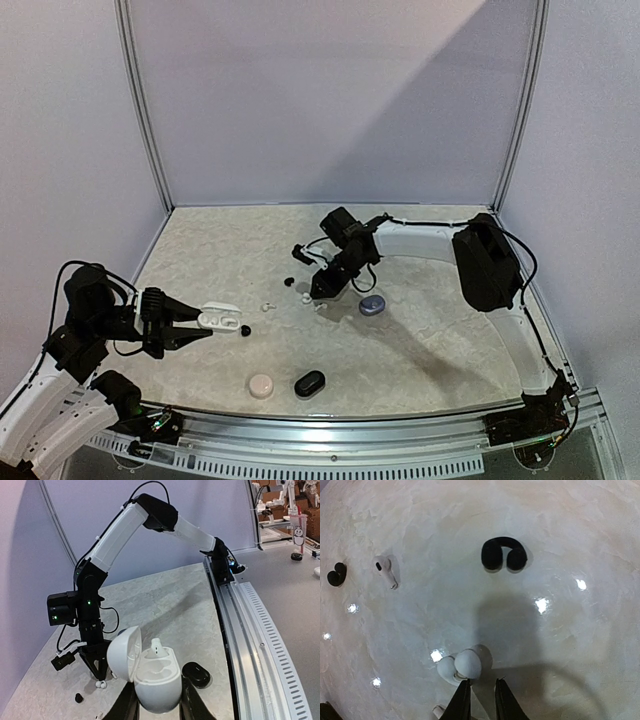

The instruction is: Insert the wireless bluetooth earbuds into the charging case

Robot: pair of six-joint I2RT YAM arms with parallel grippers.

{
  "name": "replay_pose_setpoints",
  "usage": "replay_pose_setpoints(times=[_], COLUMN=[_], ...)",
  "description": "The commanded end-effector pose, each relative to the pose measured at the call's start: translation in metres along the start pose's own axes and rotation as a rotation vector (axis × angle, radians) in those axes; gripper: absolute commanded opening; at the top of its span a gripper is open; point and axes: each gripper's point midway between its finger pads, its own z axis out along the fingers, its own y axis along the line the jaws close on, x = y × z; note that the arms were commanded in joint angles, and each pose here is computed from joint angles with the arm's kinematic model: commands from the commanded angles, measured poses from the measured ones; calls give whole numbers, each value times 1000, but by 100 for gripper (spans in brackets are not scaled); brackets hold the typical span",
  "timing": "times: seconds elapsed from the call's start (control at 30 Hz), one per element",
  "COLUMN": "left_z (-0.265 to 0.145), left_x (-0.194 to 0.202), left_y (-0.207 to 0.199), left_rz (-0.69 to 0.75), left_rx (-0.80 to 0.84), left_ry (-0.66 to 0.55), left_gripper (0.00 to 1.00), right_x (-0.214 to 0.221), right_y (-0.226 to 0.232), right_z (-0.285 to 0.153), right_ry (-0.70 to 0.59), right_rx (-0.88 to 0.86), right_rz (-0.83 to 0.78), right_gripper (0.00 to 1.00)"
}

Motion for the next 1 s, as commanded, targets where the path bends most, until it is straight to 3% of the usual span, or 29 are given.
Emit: replay_pose_setpoints(times=[0.0,0.3,0.43,0.53,0.73,0.97], left_z=[0,-1,-1,-1,-2,-3], left_x=[7,9,9,8,9,11], left_y=[0,0,-1,0,2,4], left_rz=[5,6,6,6,2,4], left_rx=[-11,-13,-12,-17,-35,-54], left_ry=[9,15,18,19,24,32], left_gripper=[0,0,0,0,0,0], right_x=[20,11,0,-2,-8,-30], right_y=[19,21,19,20,31,19], right_z=[4,1,-20,-33,-51,-34], right_ry=[71,45,10,-34,-152,-147], right_rx=[-41,-15,41,71,99,147], right_rz=[28,-1,-97,-237,-703,-879], right_gripper=[19,22,25,31,38,36])
